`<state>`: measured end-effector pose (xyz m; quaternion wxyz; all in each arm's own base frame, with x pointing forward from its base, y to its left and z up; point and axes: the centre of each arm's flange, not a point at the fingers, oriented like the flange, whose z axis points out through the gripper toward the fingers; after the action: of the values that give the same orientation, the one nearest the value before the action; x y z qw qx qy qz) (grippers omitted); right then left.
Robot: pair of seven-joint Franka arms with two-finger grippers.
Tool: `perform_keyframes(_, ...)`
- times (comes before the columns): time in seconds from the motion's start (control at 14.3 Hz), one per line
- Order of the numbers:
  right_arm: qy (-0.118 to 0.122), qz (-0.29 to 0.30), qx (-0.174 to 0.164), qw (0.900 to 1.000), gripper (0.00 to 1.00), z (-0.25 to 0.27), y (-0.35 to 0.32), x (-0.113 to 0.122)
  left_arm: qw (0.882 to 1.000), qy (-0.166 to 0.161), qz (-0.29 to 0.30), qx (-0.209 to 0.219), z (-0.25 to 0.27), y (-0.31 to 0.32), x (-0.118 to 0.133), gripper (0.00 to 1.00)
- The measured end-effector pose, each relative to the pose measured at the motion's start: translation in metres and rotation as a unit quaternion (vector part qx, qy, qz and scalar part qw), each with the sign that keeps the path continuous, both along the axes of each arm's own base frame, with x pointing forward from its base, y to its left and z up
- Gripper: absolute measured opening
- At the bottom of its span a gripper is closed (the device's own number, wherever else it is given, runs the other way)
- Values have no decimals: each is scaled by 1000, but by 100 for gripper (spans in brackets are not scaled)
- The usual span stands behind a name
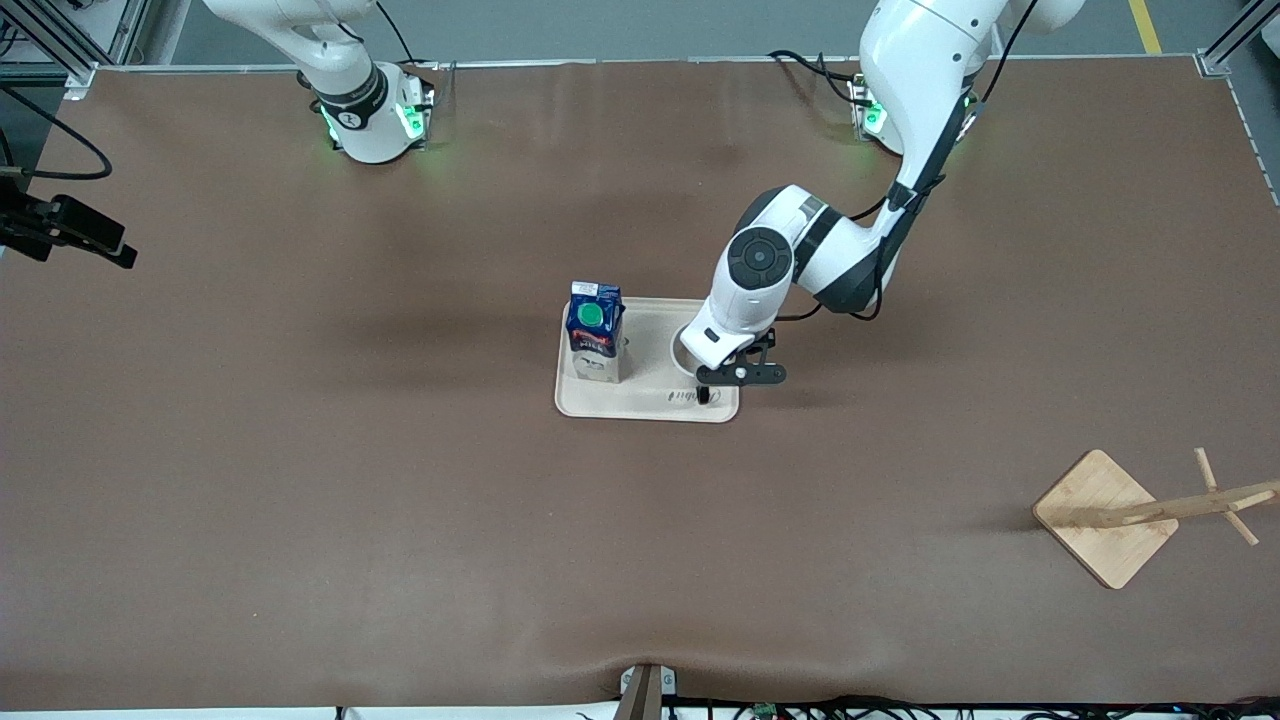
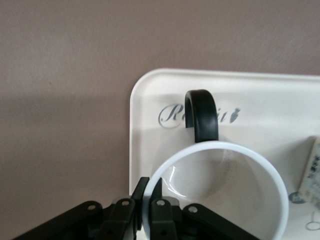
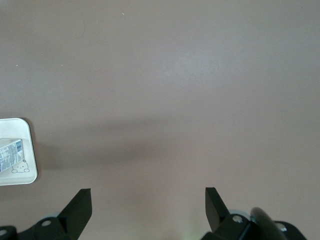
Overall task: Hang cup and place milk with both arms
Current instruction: 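Lower the left gripper and grasp the white mug's rim, then lift the mug with the left gripper and carry it to the wooden stand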
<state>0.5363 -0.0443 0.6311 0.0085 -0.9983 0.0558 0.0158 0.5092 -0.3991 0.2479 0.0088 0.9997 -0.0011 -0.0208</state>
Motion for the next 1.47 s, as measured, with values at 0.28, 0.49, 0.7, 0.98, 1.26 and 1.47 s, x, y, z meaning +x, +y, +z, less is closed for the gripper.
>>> perform_keyframes(0.28,0,0,0,1000,100,0,0,0,1000,-17,24,-6,52,21,33,6)
perform_keyframes(0.49,0,0,0,1000,100,0,0,0,999,-31,41,-5,126,90,73,6)
perform_keyframes(0.7,0,0,0,1000,100,0,0,0,997,-60,52,-7,194,196,105,6)
perform_keyframes(0.98,1,0,0,1000,100,-1,0,1,995,-71,66,4,238,333,119,6)
perform_keyframes(1.26,3,1,0,1000,100,-4,1,3,994,-83,67,8,246,404,134,6)
perform_keyframes(1.47,4,1,0,1000,100,-5,1,3,993,-100,66,8,258,419,146,6)
